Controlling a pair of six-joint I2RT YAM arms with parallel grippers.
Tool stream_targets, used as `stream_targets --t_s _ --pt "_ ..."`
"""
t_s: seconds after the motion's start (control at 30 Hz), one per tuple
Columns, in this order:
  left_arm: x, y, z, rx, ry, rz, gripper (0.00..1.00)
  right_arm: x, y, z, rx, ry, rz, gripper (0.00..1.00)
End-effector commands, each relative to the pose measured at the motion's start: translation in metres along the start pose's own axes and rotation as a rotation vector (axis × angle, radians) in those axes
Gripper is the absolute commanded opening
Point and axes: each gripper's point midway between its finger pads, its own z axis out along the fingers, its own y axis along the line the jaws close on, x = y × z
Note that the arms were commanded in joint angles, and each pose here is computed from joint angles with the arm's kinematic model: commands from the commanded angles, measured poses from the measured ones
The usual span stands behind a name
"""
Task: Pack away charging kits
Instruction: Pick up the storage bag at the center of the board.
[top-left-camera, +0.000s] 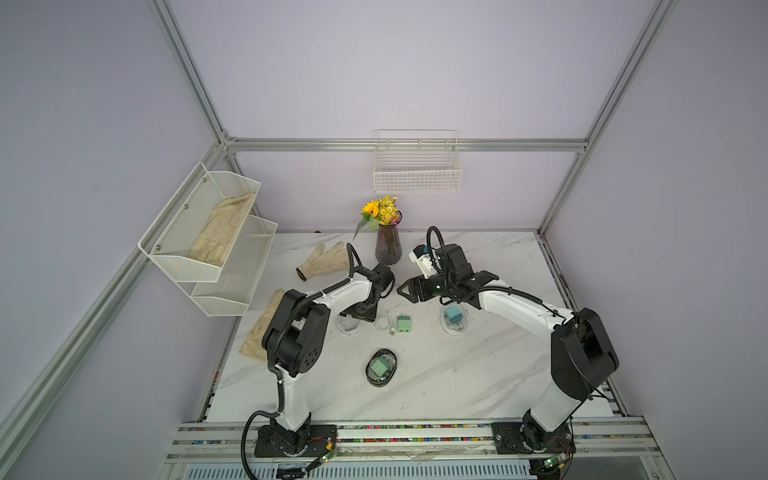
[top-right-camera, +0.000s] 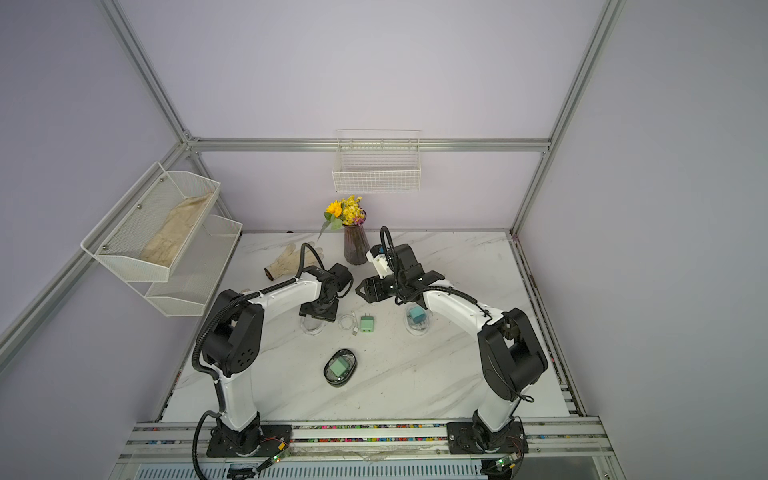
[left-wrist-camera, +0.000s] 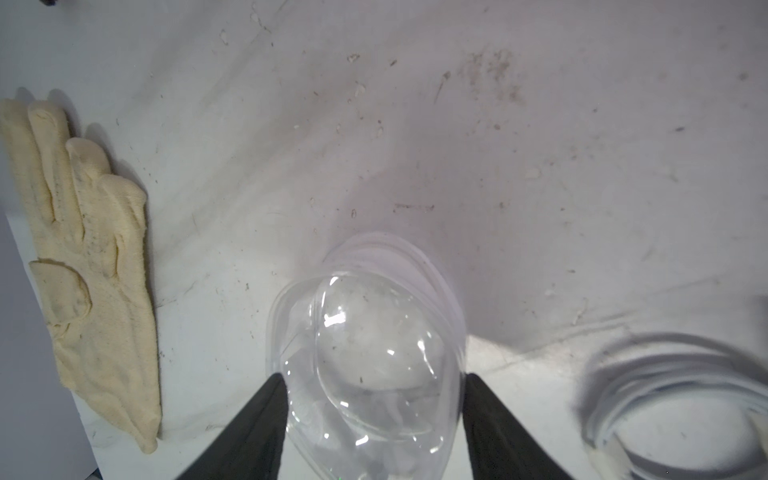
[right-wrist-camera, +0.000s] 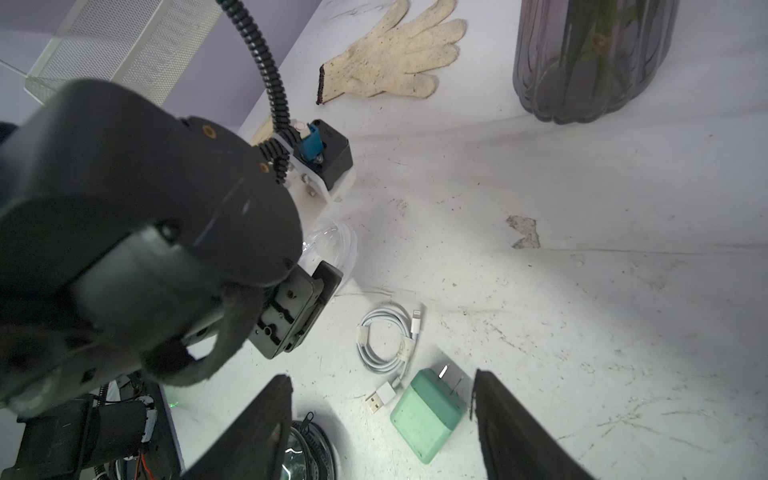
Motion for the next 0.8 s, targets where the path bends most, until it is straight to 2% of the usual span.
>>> stream_targets --t_s 0.0,0.1,0.2,0.3,0.37,0.4,0.57,0.77 --pt "0.002 0.003 0.003 0.039 -0.003 0.015 0.67 -0.017 0.002 0.0 -0.012 -0.039 -0.009 0.71" --pt "0.003 0.003 0.007 0.059 0.008 0.013 0.67 -0.018 0.002 0.0 -0.012 -0.04 -0.007 0.71" --pt "0.005 0.001 0.01 0.111 0.015 0.004 0.6 -0.019 0.002 0.002 -0.013 -0.039 -0.006 0.71" --pt "0.007 -0.001 0.013 0.164 0.024 -0.008 0.44 -0.02 0.002 0.003 -0.015 -0.036 -0.005 0.71" --pt "0.008 0.0 0.014 0.18 0.02 -0.01 0.28 -0.021 0.003 0.003 -0.019 -0.037 -0.005 0.71" --pt "0.008 0.0 0.013 0.186 0.014 -0.01 0.25 -0.021 0.003 0.003 -0.019 -0.037 -0.005 0.7" --pt "0.008 -0.003 0.009 0.239 0.012 -0.02 0.21 -0.024 0.005 0.003 -0.028 -0.041 -0.008 0.7" --pt "0.006 -0.018 -0.005 0.421 0.026 -0.055 0.13 -0.01 0.007 0.007 -0.056 0.002 0.011 0.68"
